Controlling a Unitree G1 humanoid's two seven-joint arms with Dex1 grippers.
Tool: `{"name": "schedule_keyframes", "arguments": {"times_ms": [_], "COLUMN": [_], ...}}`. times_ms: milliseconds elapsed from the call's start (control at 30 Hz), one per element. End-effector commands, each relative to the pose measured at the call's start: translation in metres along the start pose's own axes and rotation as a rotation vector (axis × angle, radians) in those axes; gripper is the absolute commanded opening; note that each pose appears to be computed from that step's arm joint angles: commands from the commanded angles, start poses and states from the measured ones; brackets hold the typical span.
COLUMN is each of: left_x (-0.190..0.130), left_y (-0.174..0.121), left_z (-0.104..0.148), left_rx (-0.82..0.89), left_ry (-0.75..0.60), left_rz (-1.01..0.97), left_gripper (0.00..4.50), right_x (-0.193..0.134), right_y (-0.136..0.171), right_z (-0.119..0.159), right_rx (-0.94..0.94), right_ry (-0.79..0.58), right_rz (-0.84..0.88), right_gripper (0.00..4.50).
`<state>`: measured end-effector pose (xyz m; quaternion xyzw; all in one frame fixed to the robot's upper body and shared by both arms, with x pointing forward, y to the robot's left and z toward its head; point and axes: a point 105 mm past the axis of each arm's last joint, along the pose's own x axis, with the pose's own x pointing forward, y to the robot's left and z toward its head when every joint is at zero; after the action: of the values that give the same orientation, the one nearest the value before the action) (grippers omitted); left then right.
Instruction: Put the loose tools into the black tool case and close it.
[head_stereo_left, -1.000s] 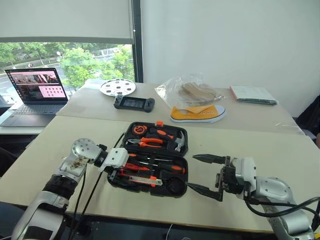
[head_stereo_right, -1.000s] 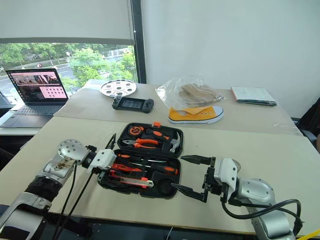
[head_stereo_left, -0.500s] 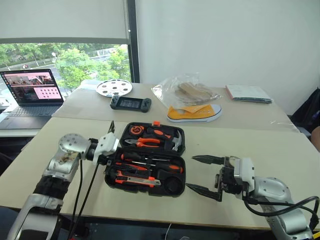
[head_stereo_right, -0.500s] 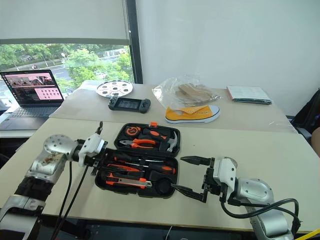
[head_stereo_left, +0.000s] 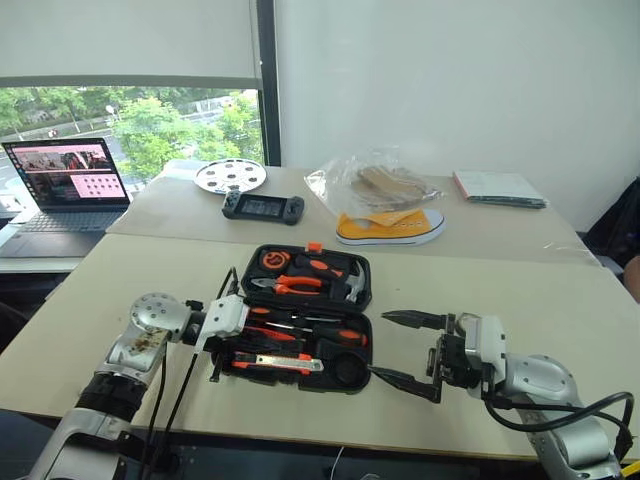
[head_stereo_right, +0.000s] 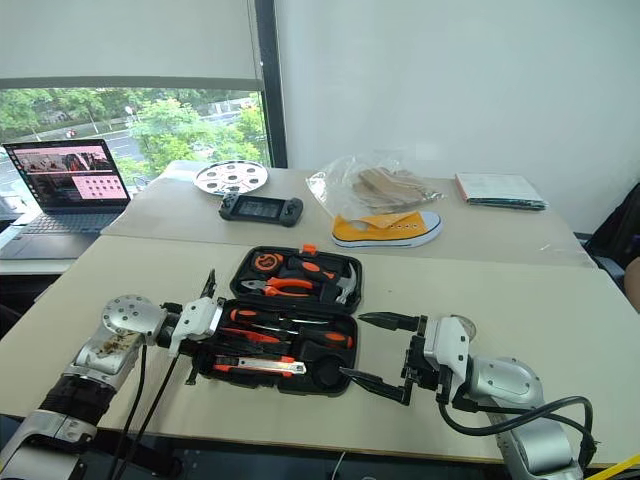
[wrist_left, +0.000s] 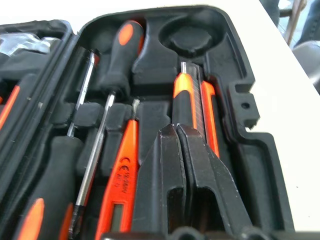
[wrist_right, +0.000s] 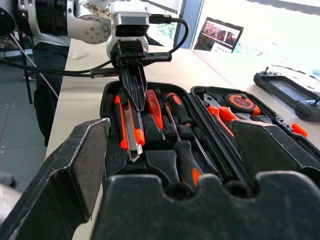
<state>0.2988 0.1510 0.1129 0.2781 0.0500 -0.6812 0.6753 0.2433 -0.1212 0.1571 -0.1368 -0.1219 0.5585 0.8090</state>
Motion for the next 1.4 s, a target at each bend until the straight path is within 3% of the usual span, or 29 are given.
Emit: {"name": "schedule_keyframes", "arguments": {"times_ms": [33, 267, 433, 533, 667, 733, 833, 1000, 1100, 1233, 1400], "left_x": [0.002, 0.017, 0.024, 0.023, 0.005, -0.023, -0.045, -0.075, -0.088, -0.088, -0.074], "left_y": [-0.008, -0.02, -0.021, -0.017, -0.001, 0.011, 0.005, -0.019, -0.022, -0.017, -0.012], "left_z": [-0.015, -0.038, -0.037, -0.031, 0.002, 0.016, 0.022, 0.013, 0.006, 0.008, 0.014], "left_rx": [-0.007, 0.003, -0.013, -0.027, -0.089, -0.113, -0.138, -0.201, -0.227, -0.23, -0.214], "left_ry": [0.083, 0.234, 0.237, 0.177, -0.074, -0.175, -0.205, -0.164, -0.141, -0.159, -0.19], "left_rz": [-0.037, -0.061, -0.042, 0.006, 0.131, 0.254, 0.276, 0.249, 0.255, 0.245, 0.211], "left_gripper": [0.09, 0.09, 0.09, 0.09, 0.09, 0.61, 1.51, 3.48, 4.49, 4.49, 4.49], "right_x": [-0.001, 0.0, -0.001, -0.004, -0.026, -0.056, -0.091, -0.151, -0.167, -0.157, -0.136], "right_y": [-0.002, -0.003, -0.005, -0.008, -0.014, -0.019, -0.018, -0.008, -0.004, -0.021, -0.054], "right_z": [0.01, 0.01, 0.009, 0.01, 0.009, 0.001, -0.009, -0.027, -0.033, -0.029, -0.043], "right_rx": [-0.04, -0.043, -0.049, -0.048, -0.005, 0.016, 0.035, 0.074, 0.086, 0.075, 0.126], "right_ry": [-0.023, -0.025, -0.023, -0.014, 0.026, 0.101, 0.189, 0.341, 0.405, 0.442, 0.594], "right_rz": [-0.005, -0.018, -0.029, -0.046, -0.116, -0.212, -0.318, -0.502, -0.552, -0.514, -0.384], "right_gripper": [4.5, 4.5, 4.5, 4.5, 4.5, 4.5, 4.5, 4.5, 4.5, 4.5, 4.5]}}
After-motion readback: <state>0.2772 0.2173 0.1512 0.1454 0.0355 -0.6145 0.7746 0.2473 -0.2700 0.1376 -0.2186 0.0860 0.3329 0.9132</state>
